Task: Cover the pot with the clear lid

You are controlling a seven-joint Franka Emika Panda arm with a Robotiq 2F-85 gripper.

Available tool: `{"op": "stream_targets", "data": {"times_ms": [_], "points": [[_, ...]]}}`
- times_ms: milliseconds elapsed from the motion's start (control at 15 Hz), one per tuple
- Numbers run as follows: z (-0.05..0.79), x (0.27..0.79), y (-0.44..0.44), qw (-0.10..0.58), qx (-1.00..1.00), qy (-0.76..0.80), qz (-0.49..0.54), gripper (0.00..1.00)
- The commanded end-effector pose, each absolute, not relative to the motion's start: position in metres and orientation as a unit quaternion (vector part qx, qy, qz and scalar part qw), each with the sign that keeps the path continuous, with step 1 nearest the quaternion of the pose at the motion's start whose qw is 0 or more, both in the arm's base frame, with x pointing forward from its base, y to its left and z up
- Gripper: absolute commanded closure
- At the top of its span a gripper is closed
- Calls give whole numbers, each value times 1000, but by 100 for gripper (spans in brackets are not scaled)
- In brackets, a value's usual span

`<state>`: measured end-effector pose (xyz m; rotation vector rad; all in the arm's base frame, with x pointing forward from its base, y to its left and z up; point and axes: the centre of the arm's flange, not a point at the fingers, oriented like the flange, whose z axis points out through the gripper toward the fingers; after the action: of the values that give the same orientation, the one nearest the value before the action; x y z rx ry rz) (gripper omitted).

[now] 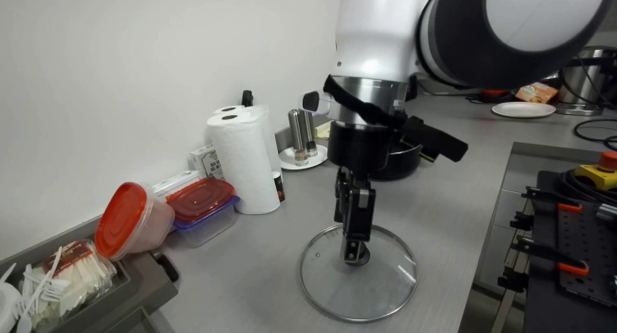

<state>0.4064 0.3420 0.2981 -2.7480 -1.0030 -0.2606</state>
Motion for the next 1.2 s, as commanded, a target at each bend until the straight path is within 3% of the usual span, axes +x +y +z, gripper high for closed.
{"op": "stream_targets", "data": {"times_ms": [0,467,1133], "points": [[276,403,333,73,-916,-387,-80,0],[248,444,306,-9,-896,-430,-106,0],[203,483,293,-49,-901,-418,-102,0]]}}
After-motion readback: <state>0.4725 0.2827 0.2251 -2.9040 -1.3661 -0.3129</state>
